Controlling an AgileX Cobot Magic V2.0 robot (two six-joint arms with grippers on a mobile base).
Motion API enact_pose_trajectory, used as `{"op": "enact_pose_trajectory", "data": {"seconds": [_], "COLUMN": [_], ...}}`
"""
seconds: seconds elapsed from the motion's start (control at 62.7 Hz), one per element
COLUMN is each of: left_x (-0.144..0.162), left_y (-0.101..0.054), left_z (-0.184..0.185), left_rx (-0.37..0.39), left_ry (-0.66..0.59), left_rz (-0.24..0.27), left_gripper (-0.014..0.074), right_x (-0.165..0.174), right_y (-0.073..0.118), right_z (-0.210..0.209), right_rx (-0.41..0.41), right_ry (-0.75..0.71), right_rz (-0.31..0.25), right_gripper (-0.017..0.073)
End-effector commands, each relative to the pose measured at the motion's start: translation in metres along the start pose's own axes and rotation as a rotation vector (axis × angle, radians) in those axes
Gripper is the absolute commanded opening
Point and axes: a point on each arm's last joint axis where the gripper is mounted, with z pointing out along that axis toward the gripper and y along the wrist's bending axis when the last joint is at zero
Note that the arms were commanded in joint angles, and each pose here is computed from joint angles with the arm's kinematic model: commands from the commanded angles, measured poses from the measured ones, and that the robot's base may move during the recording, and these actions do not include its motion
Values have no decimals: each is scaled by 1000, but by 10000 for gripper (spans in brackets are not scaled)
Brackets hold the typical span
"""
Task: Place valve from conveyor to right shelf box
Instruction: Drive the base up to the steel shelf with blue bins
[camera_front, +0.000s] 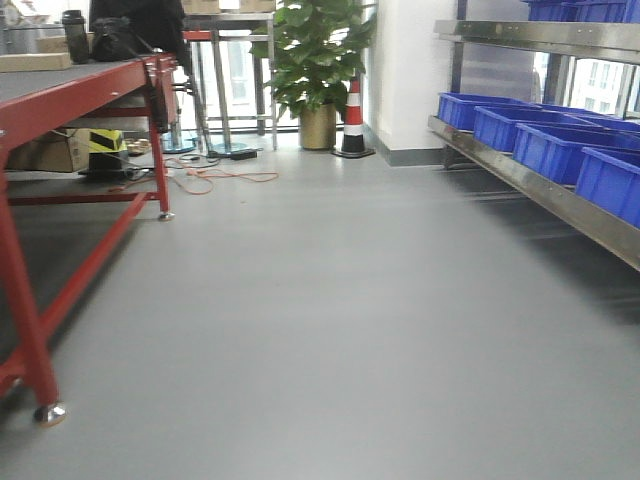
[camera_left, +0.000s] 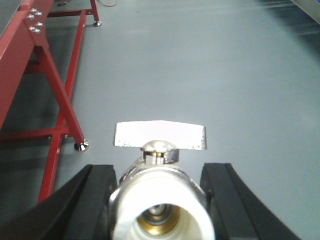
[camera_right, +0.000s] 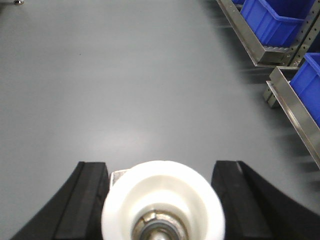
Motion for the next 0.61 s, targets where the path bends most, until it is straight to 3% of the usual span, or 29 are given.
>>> {"op": "enact_pose_trajectory", "data": {"seconds": [0.0,0.59], "left_x": [-7,-7], "left_y": [0,0], "left_z": [-4,-4], "left_rx": [-2,-2], "left_ry": [-71,-71], "left_rz": [-6,-6], "left_gripper": [-111,-111], "right_x": [-9,-10], "right_y": [-1,-1], "right_z": [-6,-6], "right_rx": [7,7], "right_ry": [-94,-98], "right_rz": [-7,-7], "right_gripper": [-164,-164]}}
